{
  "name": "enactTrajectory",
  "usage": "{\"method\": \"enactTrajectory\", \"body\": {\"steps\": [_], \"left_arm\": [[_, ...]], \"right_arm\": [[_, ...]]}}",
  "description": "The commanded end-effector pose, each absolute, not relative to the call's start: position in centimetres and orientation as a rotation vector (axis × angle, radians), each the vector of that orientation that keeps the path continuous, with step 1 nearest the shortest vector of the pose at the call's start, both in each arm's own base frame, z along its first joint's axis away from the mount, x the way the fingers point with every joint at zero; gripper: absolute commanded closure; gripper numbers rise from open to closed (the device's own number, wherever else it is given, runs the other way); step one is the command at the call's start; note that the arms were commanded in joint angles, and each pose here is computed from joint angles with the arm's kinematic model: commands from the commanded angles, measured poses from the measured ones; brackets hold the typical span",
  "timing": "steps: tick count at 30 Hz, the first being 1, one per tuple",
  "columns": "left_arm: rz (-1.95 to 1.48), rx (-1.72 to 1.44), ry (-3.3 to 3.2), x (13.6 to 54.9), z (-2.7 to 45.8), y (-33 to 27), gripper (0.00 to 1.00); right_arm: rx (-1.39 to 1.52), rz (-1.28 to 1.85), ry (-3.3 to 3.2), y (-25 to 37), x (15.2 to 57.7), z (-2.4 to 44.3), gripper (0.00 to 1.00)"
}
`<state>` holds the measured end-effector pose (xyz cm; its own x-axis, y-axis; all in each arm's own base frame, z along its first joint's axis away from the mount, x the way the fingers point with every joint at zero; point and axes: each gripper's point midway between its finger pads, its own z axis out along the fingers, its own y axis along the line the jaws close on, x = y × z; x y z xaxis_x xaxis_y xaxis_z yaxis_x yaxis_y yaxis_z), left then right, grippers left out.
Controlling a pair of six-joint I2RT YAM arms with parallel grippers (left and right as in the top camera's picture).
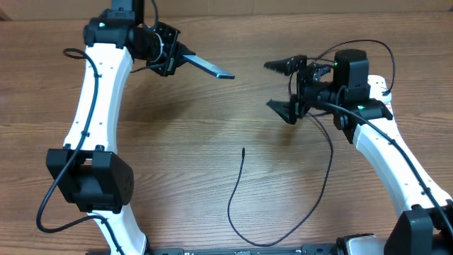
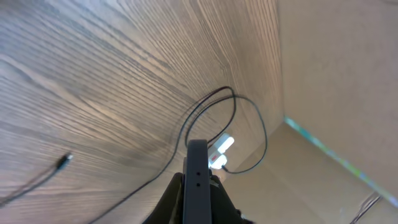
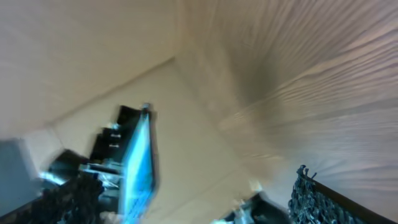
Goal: Plug charger to phone and switch on socket
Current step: 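Carry the phone with the left gripper to the upper left, bottom down, then move the right gripper over the black cable's plug end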
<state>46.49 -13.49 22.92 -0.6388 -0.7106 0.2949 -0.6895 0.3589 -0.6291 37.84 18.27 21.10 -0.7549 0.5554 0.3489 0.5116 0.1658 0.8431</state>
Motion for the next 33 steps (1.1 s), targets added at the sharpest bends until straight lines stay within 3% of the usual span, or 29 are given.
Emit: {"method": "enactTrajectory", "body": {"steps": [1,6,12,19,25,33], "left_arm": [[-1.247,-0.991,2.602,46.0,25.0,-12.9,0.96],[-1.175,-0.575,2.634,45.7,25.0,-12.7,0.96],[-1.098,-0.382,2.677,44.8,24.2,-12.4,0.96],[-1.204,-0.036,2.577,44.5,25.8,-13.9,0.96],[-1.294,0.06,2.502,44.5,27.1,-14.7,0.96],[-1.34,0.048,2.399,45.9,28.6,-13.0,0.96]], "right_arm": [[0.699,1.44,2.435,17.1,37.6,19.8,0.0],[0.686,1.113,2.568,14.5,36.3,15.7,0.0],[0.725,0.778,2.712,11.3,34.0,12.2,0.0],[0.65,0.706,2.787,11.7,32.2,10.0,0.0],[0.401,0.659,2.829,15.8,30.8,9.9,0.0],[0.355,0.508,2.853,18.9,28.9,8.8,0.0]]}}
